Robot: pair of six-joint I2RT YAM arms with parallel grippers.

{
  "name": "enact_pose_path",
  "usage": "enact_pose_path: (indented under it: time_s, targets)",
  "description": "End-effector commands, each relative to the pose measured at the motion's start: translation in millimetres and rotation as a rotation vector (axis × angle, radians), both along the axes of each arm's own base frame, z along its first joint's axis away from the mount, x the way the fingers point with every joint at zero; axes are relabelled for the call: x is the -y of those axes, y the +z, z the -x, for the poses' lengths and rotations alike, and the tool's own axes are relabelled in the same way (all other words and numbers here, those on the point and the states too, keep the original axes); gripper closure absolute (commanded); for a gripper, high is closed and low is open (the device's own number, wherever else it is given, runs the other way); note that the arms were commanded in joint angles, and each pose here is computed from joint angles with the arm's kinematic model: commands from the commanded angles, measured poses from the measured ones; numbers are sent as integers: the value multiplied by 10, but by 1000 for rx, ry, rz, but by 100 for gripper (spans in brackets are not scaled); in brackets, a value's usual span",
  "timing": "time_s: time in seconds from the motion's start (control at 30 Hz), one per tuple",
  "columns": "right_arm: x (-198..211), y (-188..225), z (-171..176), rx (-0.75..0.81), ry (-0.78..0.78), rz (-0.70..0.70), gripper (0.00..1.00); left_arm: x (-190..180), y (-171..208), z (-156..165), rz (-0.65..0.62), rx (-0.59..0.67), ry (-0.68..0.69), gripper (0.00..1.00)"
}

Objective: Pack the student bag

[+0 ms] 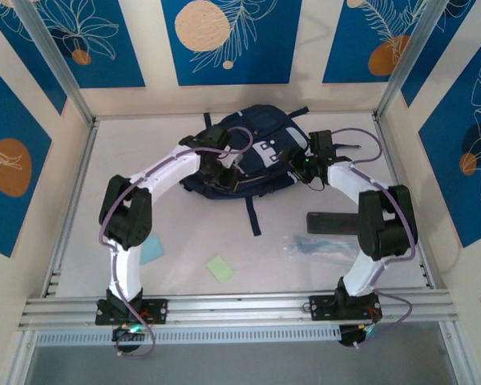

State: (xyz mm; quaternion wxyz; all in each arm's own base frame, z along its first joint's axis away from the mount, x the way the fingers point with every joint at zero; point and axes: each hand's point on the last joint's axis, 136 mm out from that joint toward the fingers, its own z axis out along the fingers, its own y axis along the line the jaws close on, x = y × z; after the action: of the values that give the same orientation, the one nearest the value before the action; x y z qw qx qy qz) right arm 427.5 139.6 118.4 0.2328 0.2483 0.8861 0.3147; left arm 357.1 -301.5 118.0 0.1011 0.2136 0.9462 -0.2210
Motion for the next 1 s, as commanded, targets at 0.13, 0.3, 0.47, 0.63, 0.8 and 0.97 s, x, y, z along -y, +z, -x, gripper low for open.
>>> enact_pose_path:
  time_s: [0.13, 0.3, 0.47, 0.63, 0.8, 0.97]
  targets:
    - [-466, 219, 725, -80, 128, -228, 13, 342, 748, -31, 213, 59, -18, 100]
    - [-697, 105, 742, -93, 70, -350, 10, 450, 851, 84, 265, 42, -42, 100]
    - [-887, 88, 462, -41, 40, -415, 13, 498, 879, 252, 266, 30, -74, 100]
    - [-968, -101, 230, -28, 13, -366, 39, 454, 795, 360, 255, 18, -81, 100]
    - [-876, -163, 192, 17, 32, -316, 100, 183, 537, 306, 129, 38, -37, 100]
    - [-747, -25, 303, 44, 93, -272, 100, -227, 176, 113, -40, 63, 37, 100]
